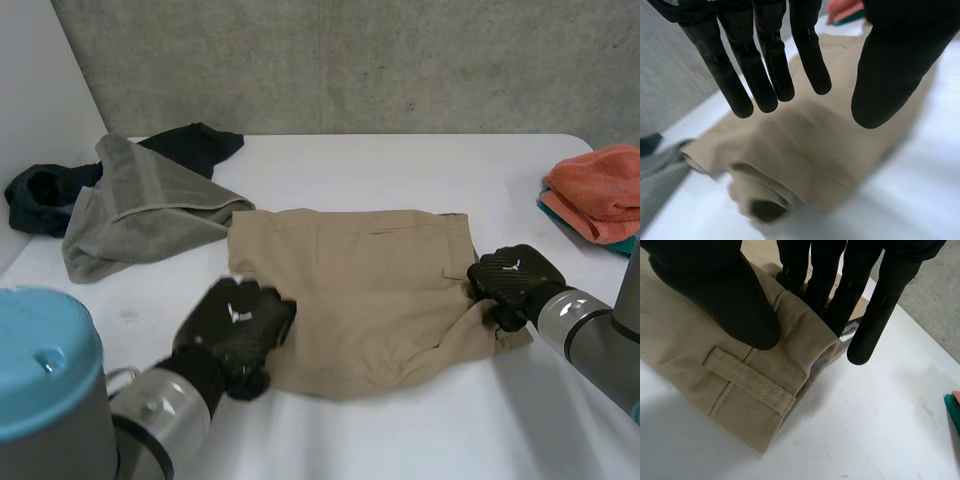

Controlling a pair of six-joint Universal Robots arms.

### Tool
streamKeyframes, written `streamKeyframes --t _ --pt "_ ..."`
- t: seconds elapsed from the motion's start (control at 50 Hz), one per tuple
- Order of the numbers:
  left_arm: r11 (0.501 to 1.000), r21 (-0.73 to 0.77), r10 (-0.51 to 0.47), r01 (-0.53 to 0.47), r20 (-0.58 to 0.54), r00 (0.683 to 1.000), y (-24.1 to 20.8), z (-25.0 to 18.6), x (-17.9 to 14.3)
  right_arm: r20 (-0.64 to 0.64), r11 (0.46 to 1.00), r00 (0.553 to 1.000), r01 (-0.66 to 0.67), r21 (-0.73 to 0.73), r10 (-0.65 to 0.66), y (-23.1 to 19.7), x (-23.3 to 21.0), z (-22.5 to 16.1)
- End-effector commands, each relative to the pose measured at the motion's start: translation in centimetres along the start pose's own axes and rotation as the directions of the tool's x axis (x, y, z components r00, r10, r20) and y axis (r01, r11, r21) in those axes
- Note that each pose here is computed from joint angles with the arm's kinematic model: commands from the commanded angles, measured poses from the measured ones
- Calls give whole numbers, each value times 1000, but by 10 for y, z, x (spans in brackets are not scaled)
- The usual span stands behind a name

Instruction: Fold the laundry.

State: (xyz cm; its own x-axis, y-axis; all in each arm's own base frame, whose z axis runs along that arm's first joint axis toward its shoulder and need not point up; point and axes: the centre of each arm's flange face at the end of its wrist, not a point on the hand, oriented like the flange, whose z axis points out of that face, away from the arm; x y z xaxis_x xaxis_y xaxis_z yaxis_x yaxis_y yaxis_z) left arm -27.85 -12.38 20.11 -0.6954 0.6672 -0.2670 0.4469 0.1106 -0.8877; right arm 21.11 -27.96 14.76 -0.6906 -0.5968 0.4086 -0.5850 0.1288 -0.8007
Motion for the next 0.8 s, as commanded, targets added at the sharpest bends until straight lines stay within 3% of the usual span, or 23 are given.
streamKeyframes --t 0.02,0.18,0.56,0.7,0.8 --pt "993 -109 -42 39 -23 999 27 14 7 6 1000 1000 -1 -5 1 1 -2 0" --pt "989 -134 -54 57 29 998 40 44 -8 22 1000 1000 -3 -9 3 3 -6 -2" --pt "993 -121 10 -5 41 999 50 96 -12 23 1000 1000 -3 -11 3 5 -7 -2" --pt "999 -33 3 0 79 997 22 82 -20 22 1000 1000 12 -13 -11 3 -5 -5" --pt "1000 -3 -4 4 75 997 -1 44 -23 18 995 995 102 -17 -102 -14 1 -33"
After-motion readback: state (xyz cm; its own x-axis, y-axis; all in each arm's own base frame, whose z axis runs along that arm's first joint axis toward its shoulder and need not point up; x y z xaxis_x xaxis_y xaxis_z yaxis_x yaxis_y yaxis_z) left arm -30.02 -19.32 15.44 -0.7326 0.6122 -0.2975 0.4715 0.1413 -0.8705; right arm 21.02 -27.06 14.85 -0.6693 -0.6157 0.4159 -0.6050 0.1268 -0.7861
